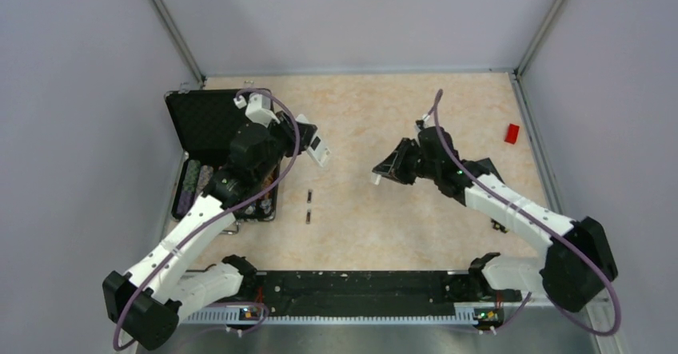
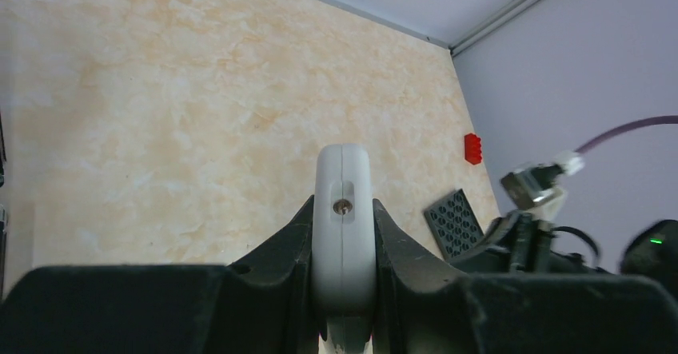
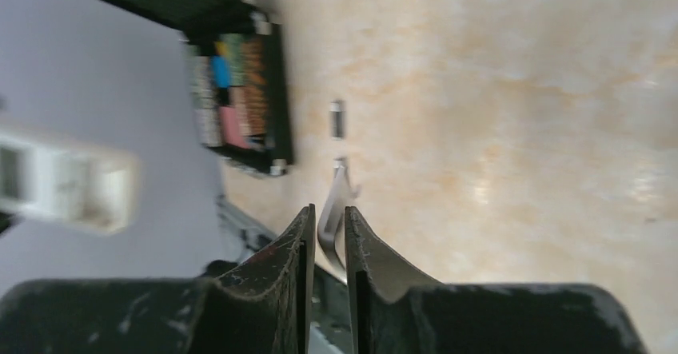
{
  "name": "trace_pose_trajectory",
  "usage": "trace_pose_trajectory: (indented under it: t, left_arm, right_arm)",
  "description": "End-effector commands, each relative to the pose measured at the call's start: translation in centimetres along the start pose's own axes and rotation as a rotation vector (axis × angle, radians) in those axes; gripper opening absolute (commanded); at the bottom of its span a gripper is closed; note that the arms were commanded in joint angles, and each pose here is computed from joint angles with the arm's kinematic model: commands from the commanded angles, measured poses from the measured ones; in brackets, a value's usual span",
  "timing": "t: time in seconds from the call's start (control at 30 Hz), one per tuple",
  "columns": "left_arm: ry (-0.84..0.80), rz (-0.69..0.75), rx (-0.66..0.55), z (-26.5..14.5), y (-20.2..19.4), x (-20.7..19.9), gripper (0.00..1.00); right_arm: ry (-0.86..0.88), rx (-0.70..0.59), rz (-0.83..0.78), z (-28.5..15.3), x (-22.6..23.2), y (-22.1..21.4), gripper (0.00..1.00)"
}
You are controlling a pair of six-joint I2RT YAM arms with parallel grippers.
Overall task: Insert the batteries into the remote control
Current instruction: Place the battery cover at the center of the board, then pick up the battery from the center of the board.
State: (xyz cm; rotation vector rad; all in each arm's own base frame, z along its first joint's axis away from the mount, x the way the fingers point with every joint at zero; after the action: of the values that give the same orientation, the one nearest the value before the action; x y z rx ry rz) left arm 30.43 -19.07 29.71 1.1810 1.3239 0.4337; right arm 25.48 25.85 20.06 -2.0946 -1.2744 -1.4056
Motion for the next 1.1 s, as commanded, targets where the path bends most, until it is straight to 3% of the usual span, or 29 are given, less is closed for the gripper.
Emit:
trace_pose_trajectory:
  t: [0.0, 0.3, 0.57, 0.77, 1.07]
  left_arm:
    - [-0.007, 0.03, -0.082, -1.4, 1.9, 0.0, 0.0]
    - [0.004, 0.035, -0.089, -2.9, 1.9, 0.4, 0.0]
    - [0.052, 0.045, -0.13, -4.7, 3.7, 0.9, 0.0]
    - [0.139, 0.038, -0.197, -7.4, 5.6, 2.1, 0.0]
    - [0.213, 0.049, -0.367, -14.3, 9.8, 3.2, 0.0]
  right_arm:
    - [-0.248, 0.061, -0.158, 1.8, -7.2, -0.6, 0.2]
    - [-0.44, 0.093, -0.173, 3.2, -13.2, -1.2, 0.19]
    - [-0.328, 0.154, -0.338, 5.3, -7.8, -3.3, 0.28]
    - [-0.407, 0.205, -0.506, 10.1, -6.4, -8.8, 0.35]
    - [-0.451, 0.244, -0.582, 14.9, -5.3, -15.3, 0.4]
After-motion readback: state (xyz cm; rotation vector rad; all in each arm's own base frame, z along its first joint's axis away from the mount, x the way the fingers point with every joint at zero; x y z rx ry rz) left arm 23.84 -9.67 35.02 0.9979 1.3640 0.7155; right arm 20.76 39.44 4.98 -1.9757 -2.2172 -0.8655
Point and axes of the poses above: each gripper's point midway between its finger pads, its own z axis out along the fingers, its own x axis along the line the jaws close on, y = z × x, the point moved 1 cm from there along -z, back along the fingers, and after that the axes turned 8 degrees about z, right-handed, at the moved point
